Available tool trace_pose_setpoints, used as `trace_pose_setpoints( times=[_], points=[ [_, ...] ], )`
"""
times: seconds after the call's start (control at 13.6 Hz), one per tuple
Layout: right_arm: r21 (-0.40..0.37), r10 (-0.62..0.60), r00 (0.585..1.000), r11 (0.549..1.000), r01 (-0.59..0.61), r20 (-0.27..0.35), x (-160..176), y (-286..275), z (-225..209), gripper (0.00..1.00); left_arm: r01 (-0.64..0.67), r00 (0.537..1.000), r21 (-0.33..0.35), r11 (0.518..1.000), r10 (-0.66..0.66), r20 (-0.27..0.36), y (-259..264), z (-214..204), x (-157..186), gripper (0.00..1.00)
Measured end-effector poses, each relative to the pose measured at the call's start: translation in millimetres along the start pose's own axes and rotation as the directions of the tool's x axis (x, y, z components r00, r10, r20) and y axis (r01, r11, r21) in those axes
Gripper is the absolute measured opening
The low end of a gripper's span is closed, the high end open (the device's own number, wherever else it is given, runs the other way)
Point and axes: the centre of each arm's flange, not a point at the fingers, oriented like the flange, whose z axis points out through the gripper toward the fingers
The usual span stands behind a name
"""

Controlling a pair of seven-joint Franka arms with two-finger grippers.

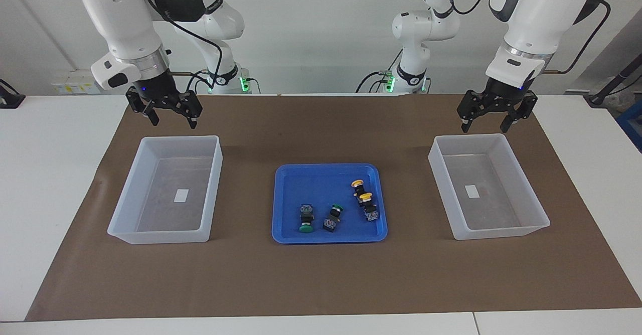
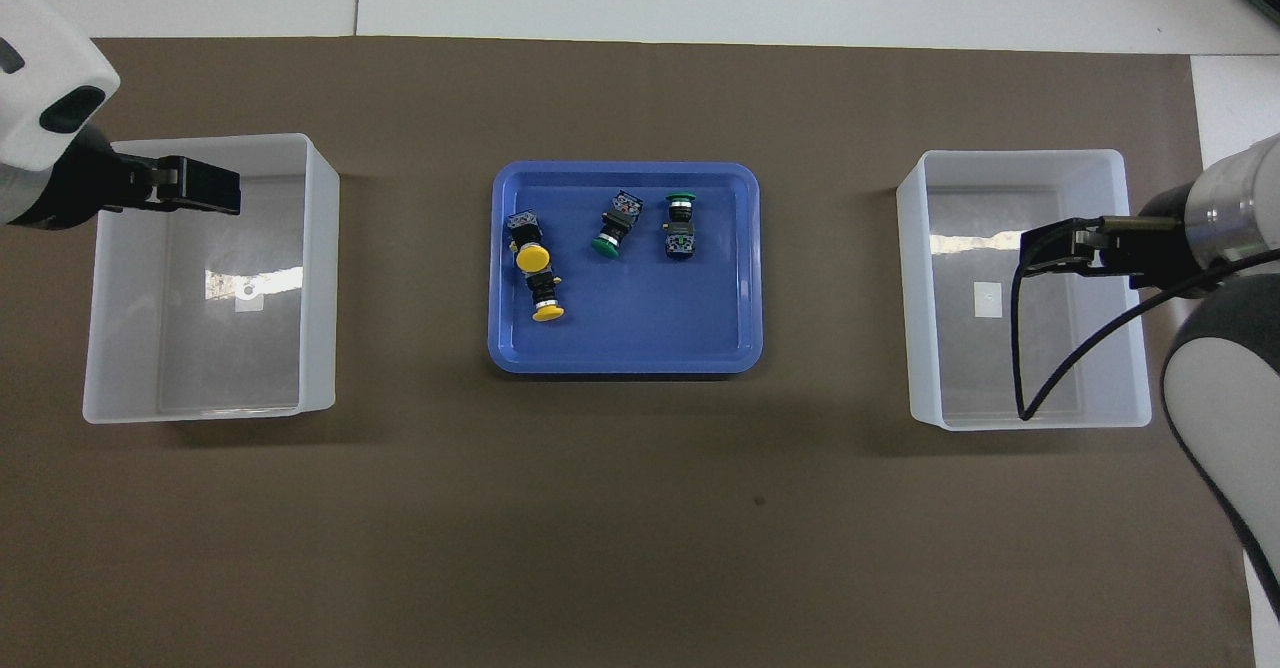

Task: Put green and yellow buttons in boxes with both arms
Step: 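Move the left and right grippers from the boxes toward the blue tray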

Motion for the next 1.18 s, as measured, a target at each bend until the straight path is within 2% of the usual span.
trace_pose_setpoints(
  times=[0.59,0.73,0.96,1.18],
  points=[
    [0.002,-0.001,1.000,1.000,0.001,0.001,0,-1,0,1.00,-0.018,0.999,-0.001,1.000,0.018,0.035,10,9,-4,1.00],
    [0.002,-0.002,1.000,1.000,0.002,0.002,0,-2,0,1.00,-0.016,0.999,-0.006,1.000,0.017,0.048,27,24,-3,1.00],
    [0.003,-0.003,1.000,1.000,0.003,-0.003,0,-2,0,1.00,0.060,0.997,-0.021,0.998,-0.059,0.040,69,62,7,1.00],
    [0.014,-0.001,0.999,1.000,0.002,-0.046,5,-6,14,1.00,0.144,0.990,-0.045,0.989,-0.144,0.015,101,105,19,1.00]
  ],
)
